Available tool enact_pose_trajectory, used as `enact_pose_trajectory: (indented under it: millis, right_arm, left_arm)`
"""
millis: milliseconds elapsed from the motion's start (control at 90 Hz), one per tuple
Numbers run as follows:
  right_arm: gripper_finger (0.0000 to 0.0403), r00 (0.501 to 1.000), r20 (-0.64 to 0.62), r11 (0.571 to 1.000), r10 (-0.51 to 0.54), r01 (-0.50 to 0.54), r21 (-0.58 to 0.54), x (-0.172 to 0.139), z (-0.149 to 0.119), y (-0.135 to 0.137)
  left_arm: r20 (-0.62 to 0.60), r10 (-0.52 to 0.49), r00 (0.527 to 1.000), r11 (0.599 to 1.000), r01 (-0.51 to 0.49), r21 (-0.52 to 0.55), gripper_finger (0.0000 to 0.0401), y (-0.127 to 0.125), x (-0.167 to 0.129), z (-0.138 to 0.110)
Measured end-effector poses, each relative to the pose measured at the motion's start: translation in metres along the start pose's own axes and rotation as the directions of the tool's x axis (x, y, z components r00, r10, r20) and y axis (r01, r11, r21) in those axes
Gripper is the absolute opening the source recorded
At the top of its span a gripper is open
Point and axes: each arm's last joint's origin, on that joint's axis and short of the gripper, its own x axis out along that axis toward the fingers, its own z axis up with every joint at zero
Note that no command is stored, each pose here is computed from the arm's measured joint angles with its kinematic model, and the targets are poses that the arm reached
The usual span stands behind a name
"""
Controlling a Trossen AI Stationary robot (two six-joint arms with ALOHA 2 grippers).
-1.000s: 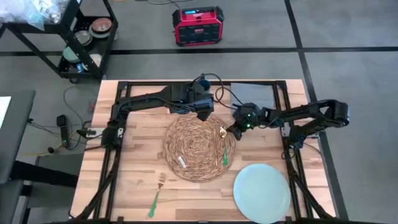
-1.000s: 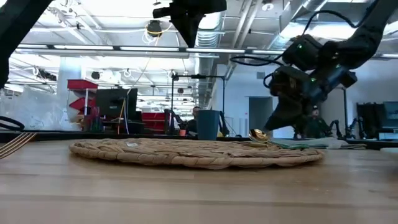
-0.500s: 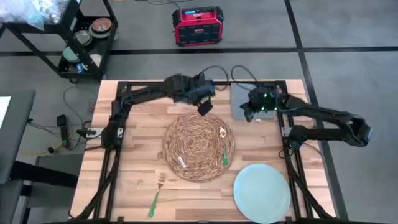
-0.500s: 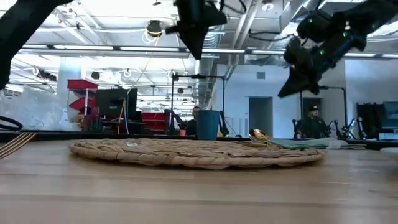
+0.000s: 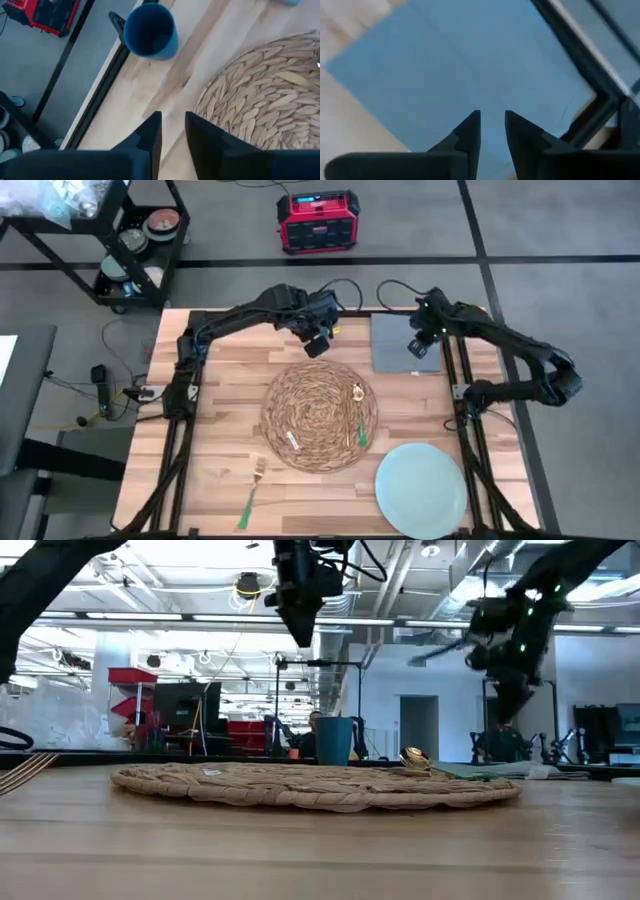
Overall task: Set table place
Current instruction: Adjust the blue cup
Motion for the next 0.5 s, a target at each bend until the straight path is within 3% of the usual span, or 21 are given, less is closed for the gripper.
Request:
enact_pose_trajectory:
  millis: [167,300,500]
  right_arm:
    - [0.0078,0.980,-0.108,0.975,0.165,-0.145,0.170,0.029,-0.005,-0.012]
    - [0.0078,0.982,-0.076,0.952,0.174,-0.148,0.268,0.044,0.010,-0.026]
    - [0.0101,0.974,-0.020,0.889,0.228,-0.200,0.412,0.033,0.040,-0.047]
  left_arm:
    - [-0.048,0.033,0.998,0.999,-0.031,0.027,0.0080,0.001,0.000,-0.005]
    - [-0.081,0.073,0.994,0.996,-0.069,0.051,0.0081,0.004,0.000,-0.009]
    - [-0.078,0.078,0.994,0.996,-0.074,0.051,0.0081,0.006,0.000,-0.009]
